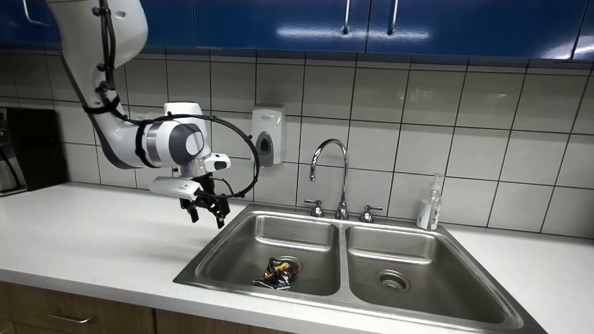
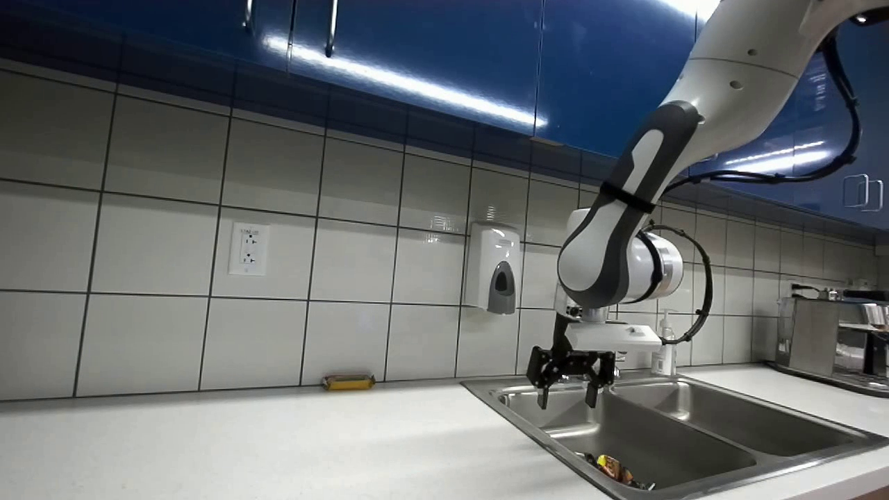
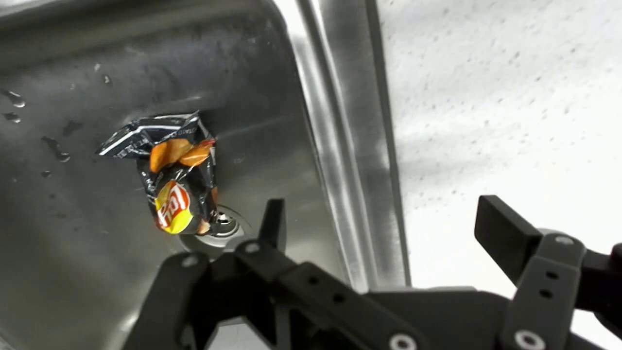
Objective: Put the black packet inside the left sink
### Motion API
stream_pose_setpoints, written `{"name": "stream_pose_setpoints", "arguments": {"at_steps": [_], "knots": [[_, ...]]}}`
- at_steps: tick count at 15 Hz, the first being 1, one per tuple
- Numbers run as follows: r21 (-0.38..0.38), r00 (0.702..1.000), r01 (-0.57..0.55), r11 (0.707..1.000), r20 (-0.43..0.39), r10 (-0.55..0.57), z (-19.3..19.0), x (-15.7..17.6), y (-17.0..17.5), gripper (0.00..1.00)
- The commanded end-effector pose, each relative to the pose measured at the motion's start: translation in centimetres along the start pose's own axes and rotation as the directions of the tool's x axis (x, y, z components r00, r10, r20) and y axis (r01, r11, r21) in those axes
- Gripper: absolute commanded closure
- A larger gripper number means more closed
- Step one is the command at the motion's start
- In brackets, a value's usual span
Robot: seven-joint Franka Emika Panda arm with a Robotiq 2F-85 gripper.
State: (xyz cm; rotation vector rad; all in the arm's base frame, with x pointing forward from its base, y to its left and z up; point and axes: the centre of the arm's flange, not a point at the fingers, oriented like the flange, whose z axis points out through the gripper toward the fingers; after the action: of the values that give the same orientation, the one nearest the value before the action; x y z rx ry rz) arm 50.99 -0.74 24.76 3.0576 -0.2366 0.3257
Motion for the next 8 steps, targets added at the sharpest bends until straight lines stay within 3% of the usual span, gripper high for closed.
{"name": "stream_pose_setpoints", "arguments": {"at_steps": [1, 8], "knots": [[0.052, 0.999, 0.012, 0.999, 0.034, -0.014, -2.4, -3.3, -2.6, 0.00], [0.066, 0.996, 0.018, 0.998, 0.082, -0.023, -4.1, -5.6, -7.2, 0.00]]}}
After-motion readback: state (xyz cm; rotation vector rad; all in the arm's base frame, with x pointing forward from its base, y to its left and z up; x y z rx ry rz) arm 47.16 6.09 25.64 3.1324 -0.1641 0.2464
